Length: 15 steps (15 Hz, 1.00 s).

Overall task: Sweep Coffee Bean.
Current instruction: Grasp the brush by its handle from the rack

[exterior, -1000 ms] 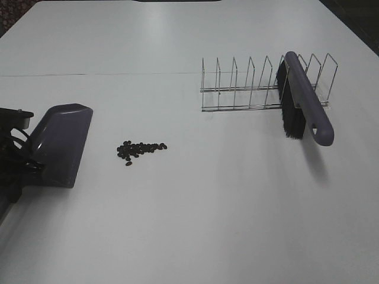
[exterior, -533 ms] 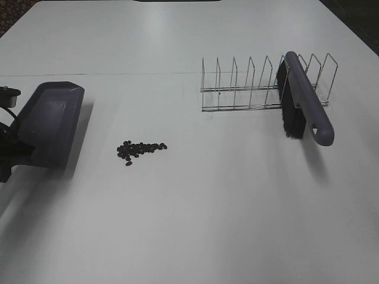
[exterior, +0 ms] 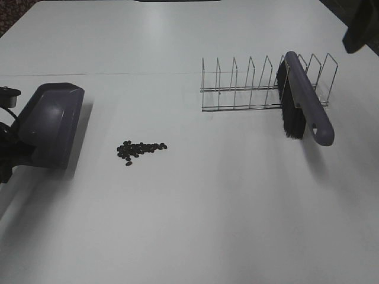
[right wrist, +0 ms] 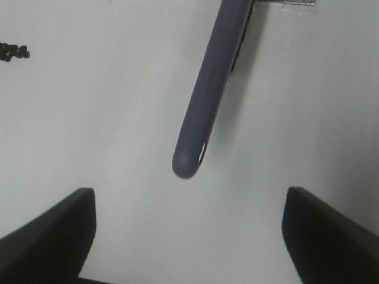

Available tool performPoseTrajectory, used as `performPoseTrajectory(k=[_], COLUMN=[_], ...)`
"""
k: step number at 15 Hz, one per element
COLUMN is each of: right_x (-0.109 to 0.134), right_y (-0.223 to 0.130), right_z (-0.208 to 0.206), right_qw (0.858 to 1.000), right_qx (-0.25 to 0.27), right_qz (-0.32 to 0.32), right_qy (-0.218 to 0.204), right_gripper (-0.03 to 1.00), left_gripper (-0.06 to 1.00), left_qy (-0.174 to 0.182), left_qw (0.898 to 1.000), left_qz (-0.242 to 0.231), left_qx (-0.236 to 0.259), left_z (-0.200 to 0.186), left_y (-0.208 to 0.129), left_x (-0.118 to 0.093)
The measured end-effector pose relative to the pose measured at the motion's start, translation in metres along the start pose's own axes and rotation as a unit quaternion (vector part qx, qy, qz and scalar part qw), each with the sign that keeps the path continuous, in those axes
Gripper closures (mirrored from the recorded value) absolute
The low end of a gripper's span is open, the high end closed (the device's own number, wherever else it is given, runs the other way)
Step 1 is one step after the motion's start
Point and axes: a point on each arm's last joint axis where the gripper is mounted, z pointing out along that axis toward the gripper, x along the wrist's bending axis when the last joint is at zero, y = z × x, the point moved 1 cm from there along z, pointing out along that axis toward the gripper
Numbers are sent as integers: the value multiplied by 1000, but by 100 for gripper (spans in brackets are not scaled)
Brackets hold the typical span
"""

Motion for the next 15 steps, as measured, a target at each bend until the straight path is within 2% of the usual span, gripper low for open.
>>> performPoseTrajectory(k=[3, 4, 6, 11, 13, 14, 15], right_x=[0, 0, -1, -20, -35, -54, -61], right_y=[44, 71, 94, 114, 116, 113, 112], right_z=[35, 63, 84, 142, 160, 179, 185], right_qw=[1000, 1000, 1000, 998, 997, 996, 995], right_qx=[15, 22, 20, 50, 64, 82, 89], right_qz=[0, 0, -1, -12, 5, 17, 20], right_qy=[-1, -1, -5, -47, -43, -31, -29], right_gripper=[22, 22, 22, 22, 22, 22, 22], left_gripper=[61, 61, 61, 61, 61, 61, 61], left_qy=[0, 0, 0, -1, -3, -9, -11], left_qw=[1000, 1000, 1000, 1000, 1000, 1000, 1000], left_qz=[0, 0, 0, -1, -4, -10, -12], left_qx=[0, 0, 0, 0, 1, 2, 2], left_z=[0, 0, 0, 0, 0, 0, 0], left_y=[0, 0, 0, 0, 0, 0, 0], left_x=[0, 0, 0, 0, -1, -2, -2])
